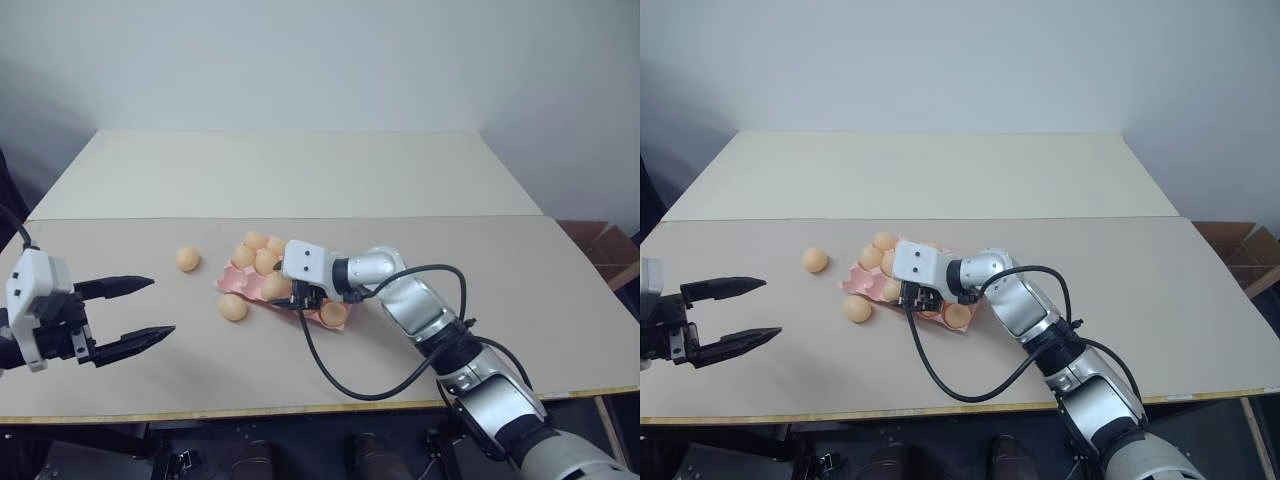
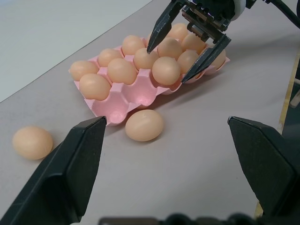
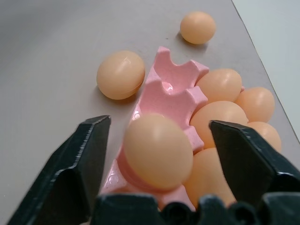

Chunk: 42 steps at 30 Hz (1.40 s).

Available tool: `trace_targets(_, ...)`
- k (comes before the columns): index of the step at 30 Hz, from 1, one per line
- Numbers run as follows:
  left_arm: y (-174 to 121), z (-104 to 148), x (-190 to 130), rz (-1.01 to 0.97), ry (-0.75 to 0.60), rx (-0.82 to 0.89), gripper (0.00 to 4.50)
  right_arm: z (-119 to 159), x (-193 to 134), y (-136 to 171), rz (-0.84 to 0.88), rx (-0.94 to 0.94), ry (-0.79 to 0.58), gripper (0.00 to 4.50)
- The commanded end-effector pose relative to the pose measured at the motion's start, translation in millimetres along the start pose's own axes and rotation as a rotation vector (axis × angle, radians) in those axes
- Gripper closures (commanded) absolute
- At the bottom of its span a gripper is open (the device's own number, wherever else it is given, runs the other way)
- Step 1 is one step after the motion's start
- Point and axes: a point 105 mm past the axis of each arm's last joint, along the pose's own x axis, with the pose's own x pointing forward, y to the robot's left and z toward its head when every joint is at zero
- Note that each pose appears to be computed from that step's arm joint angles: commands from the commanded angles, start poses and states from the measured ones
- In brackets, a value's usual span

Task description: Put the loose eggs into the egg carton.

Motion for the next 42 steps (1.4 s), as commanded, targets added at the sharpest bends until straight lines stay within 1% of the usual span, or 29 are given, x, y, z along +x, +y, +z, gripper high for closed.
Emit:
trace_targets(1,1,10,-4,0.013,-0.025,0.028,0.0,20,-13,-11,-0.041,-0.047,-0.063,0.04)
trace_targets(3,1,10,-3,0.01,-0.024,0.028,0.0,25,-24,-15,-0.055,-0.036,-0.09,0.04)
trace_targets(5,2,10,-2,0.007,-0.024,0.03,0.0,26,-41,-19,-0.075,-0.021,-0.117,0.04)
trace_targets(9,4,9,-2,0.005,-0.021,0.032,0.0,22,-89,-25,-0.11,0.03,-0.161,0.04)
trace_targets(11,8,5,-3,0.012,-0.012,0.035,0.0,17,-121,-24,-0.112,0.051,-0.173,0.04)
trace_targets(14,16,2,-5,0.022,-0.004,0.042,0.0,8,-161,-13,-0.081,0.048,-0.143,0.04)
trace_targets(17,18,3,-5,0.018,-0.012,0.043,0.0,2,-186,-2,-0.038,0.07,-0.119,0.04)
trace_targets(19,17,2,-3,0.001,-0.01,0.045,0.0,-6,-211,10,0.013,0.112,-0.099,0.04)
trace_targets(20,16,2,-2,-0.004,-0.009,0.045,0.0,-8,-219,14,0.026,0.123,-0.089,0.04)
trace_targets(22,16,1,-3,0.0,-0.009,0.044,0.0,-14,-234,19,0.024,0.158,-0.061,0.04)
trace_targets(25,15,-2,-2,0.001,-0.007,0.042,0.0,-17,-242,24,0.017,0.18,-0.047,0.04)
trace_targets(34,13,-10,4,0.009,0.008,0.044,0.0,-15,-244,22,-0.002,0.183,-0.057,0.04)
trace_targets(39,8,-23,27,0.03,0.01,0.002,0.0,-11,-242,23,0.0,0.18,-0.084,0.04)
trace_targets(42,7,-32,44,0.078,0.004,-0.019,0.0,-8,-239,23,-0.005,0.177,-0.103,0.04)
